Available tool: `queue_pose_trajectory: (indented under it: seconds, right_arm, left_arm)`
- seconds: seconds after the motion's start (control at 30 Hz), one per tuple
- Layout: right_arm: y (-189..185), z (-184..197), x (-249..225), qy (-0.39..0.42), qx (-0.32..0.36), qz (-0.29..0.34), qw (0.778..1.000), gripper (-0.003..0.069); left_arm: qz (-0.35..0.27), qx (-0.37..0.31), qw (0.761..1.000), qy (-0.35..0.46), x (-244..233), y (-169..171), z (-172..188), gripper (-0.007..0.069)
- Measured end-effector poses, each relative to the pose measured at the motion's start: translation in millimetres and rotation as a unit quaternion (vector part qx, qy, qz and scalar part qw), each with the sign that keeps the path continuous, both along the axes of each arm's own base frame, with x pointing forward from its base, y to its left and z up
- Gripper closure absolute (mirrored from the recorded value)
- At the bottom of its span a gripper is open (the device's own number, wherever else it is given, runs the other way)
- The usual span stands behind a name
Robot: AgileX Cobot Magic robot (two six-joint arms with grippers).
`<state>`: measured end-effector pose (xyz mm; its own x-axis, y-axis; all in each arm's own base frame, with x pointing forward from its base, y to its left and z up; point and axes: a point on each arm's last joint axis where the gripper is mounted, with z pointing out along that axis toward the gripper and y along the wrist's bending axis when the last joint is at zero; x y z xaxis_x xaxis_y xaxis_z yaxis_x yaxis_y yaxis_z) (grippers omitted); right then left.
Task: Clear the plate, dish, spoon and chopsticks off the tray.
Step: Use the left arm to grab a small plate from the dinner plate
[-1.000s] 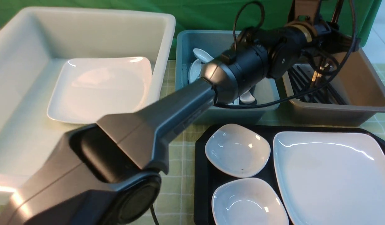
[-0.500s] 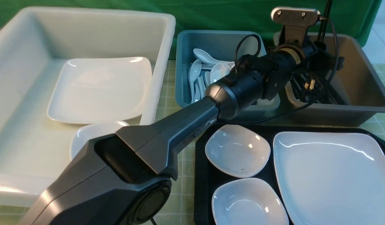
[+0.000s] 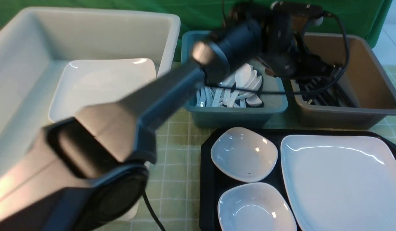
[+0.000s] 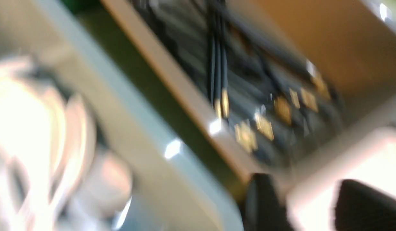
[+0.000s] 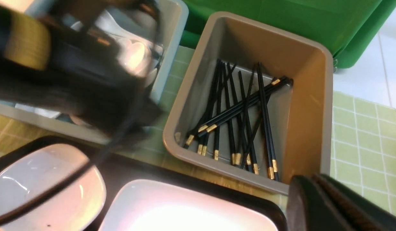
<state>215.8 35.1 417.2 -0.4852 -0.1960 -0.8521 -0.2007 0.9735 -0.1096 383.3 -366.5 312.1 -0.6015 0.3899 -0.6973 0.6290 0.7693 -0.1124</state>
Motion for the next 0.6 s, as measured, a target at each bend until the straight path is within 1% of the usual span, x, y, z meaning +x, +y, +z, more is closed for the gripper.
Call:
queue_pose_trajectory:
  seconds: [0.03,0.1,0.13,0.23,0.33,0.43,0.47,0.5,0.57,0.6]
  right_arm:
    - [0,0,-1,0.001,-0.003,0.002,1.000,0.0665]
    - [0,1,-3,0.002,-0.009,0.008,1.000,0.0665]
    - [1,-1,-5,0.009,-0.014,0.019,1.000,0.0665]
    - [3,-4,-6,0.022,-0.018,0.032,0.999,0.0665]
    - [5,-8,-9,0.047,-0.018,0.046,0.998,0.0665]
    - [7,-10,-11,0.059,-0.015,0.061,0.996,0.0665]
    - [7,-10,-11,0.059,-0.014,0.061,0.996,0.0665]
    - [10,-10,-11,0.060,-0.007,0.073,0.996,0.0665]
    - [12,-10,-12,0.061,0.000,0.083,0.995,0.0665]
    - [14,-10,-12,0.061,0.008,0.094,0.994,0.0665]
  left_arm:
    - [-0.013,0.022,1.000,0.013,-12,8,15,0.0554]
    - [-0.026,0.028,0.999,0.019,-22,13,29,0.0596]
    - [-0.044,0.021,0.998,0.033,-36,19,44,0.0626]
    - [-0.060,0.015,0.996,0.069,-52,24,46,0.0638]
    - [-0.070,0.067,0.986,0.135,-81,39,23,0.0642]
    - [-0.067,0.130,0.972,0.186,-95,54,-18,0.0641]
    - [-0.067,0.134,0.971,0.187,-96,55,-20,0.0640]
    - [-0.064,0.148,0.968,0.193,-98,59,-37,0.0629]
    - [-0.064,0.151,0.968,0.189,-97,59,-52,0.0609]
    - [-0.069,0.154,0.969,0.181,-96,59,-61,0.0585]
